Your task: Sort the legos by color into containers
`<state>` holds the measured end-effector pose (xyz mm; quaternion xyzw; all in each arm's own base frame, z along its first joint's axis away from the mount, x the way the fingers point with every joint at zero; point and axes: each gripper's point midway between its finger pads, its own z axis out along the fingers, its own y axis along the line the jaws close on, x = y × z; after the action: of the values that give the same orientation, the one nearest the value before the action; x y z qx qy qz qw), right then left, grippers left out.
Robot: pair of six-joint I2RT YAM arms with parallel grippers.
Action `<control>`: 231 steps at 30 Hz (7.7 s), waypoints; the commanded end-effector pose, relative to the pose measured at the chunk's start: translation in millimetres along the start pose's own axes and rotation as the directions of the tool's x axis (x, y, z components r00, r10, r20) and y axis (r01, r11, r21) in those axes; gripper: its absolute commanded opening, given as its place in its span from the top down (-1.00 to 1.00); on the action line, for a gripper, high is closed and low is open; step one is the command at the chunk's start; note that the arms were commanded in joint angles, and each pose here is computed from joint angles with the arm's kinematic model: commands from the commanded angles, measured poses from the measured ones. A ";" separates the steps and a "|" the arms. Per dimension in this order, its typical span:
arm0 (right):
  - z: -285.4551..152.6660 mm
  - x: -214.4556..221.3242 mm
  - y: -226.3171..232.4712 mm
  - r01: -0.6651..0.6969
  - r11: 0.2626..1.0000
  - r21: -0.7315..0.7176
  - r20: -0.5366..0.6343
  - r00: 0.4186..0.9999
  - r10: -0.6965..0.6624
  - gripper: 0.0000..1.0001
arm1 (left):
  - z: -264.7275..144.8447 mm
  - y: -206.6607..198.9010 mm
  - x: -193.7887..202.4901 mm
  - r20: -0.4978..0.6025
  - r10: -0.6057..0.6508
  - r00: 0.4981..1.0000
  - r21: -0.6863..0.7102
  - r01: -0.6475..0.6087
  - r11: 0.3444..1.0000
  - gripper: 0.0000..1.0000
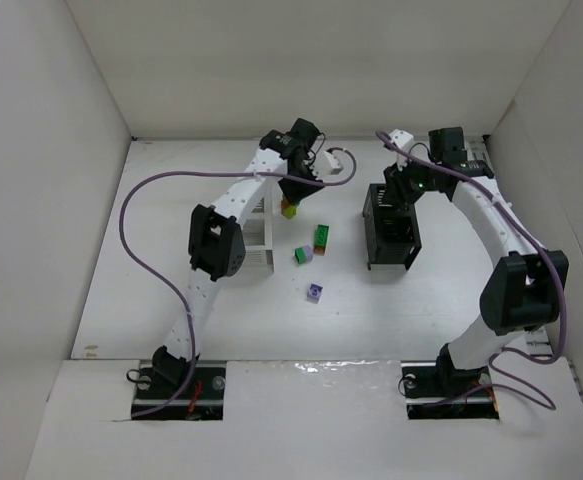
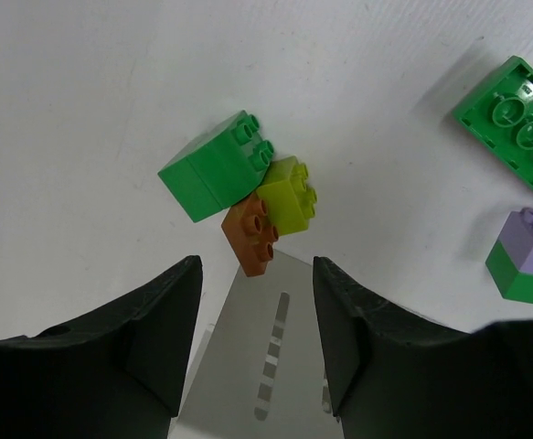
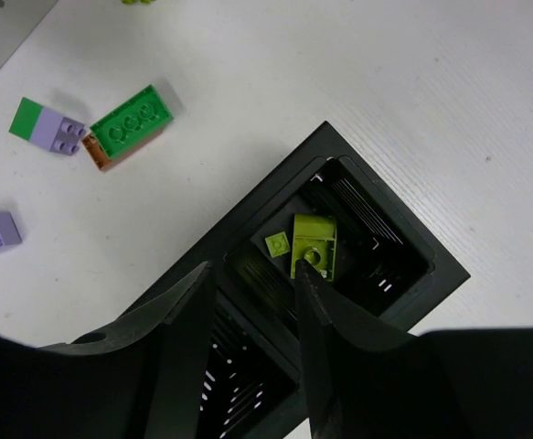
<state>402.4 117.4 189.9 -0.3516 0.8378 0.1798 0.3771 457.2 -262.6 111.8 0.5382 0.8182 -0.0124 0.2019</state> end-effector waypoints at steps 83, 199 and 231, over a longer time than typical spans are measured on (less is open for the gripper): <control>-9.9 -122.8 117.1 0.410 0.912 -0.006 0.458 0.812 -0.361 -0.53 | -181.3 -33.8 -42.8 0.333 -0.754 0.566 0.719 0.364 0.591 1.00; 13.5 -7.9 -34.1 -0.063 0.991 0.117 0.093 0.994 0.052 0.21 | -153.4 32.8 -57.0 0.571 -0.640 0.514 0.287 0.606 0.742 1.00; -186.4 -13.8 3.1 -0.114 0.853 0.509 0.378 0.920 -0.103 -0.14 | -116.0 -184.5 -151.1 0.521 -0.202 0.829 0.467 -0.079 0.881 1.00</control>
<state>327.2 3.9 336.5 -0.1526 0.7476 -0.0241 0.6459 316.7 -441.8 235.5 0.4963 0.7135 -0.3875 0.3074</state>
